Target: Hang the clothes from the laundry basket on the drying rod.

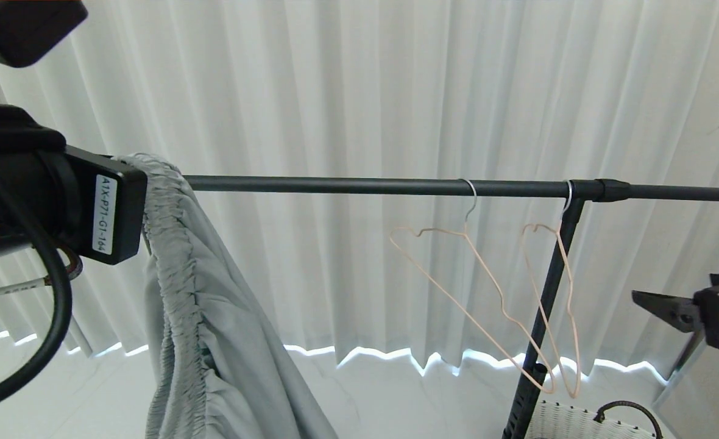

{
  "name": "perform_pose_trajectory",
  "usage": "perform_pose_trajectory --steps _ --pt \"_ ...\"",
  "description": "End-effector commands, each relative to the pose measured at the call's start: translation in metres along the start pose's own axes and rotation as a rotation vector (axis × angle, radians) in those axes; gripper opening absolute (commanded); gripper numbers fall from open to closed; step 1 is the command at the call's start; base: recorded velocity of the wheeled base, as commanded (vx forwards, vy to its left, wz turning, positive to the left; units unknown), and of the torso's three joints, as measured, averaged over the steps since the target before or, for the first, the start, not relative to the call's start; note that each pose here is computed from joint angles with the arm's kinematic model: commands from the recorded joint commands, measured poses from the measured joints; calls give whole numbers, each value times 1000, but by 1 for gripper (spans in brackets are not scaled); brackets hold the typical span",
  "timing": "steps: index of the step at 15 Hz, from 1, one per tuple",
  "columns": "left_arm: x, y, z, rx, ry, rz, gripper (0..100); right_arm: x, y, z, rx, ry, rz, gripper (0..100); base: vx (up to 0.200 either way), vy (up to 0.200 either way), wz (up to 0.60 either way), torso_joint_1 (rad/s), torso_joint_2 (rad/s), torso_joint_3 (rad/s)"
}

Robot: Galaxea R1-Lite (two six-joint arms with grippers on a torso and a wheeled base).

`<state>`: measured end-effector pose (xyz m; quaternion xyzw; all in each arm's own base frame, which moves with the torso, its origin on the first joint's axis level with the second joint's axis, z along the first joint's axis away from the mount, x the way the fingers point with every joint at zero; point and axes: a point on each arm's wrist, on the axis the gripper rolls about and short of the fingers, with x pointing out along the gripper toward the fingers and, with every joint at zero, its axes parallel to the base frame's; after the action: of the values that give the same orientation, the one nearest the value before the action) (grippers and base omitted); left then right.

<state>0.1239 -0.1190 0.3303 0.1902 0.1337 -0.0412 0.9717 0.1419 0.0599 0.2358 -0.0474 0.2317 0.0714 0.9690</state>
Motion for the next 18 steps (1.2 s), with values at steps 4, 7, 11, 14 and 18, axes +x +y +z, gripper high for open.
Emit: perform_pose_trajectory --steps 4,7,11,14,18 --pt "2 -1 -1 2 7 3 0 25 31 9 56 61 95 100 0 0 0 0 0 0" --pt "2 -1 -4 8 13 2 0 41 37 5 57 115 81 100 0 0 0 0 0 0" --pt "4 2 -10 13 30 22 0 78 51 0 113 186 -67 100 0 0 0 0 0 0" --pt "4 3 -10 12 31 25 0 76 52 1 133 182 -66 100 0 133 0 -2 2 3" --pt "3 3 -10 12 29 25 0 76 52 1 131 182 -72 100 0 100 0 1 1 0"
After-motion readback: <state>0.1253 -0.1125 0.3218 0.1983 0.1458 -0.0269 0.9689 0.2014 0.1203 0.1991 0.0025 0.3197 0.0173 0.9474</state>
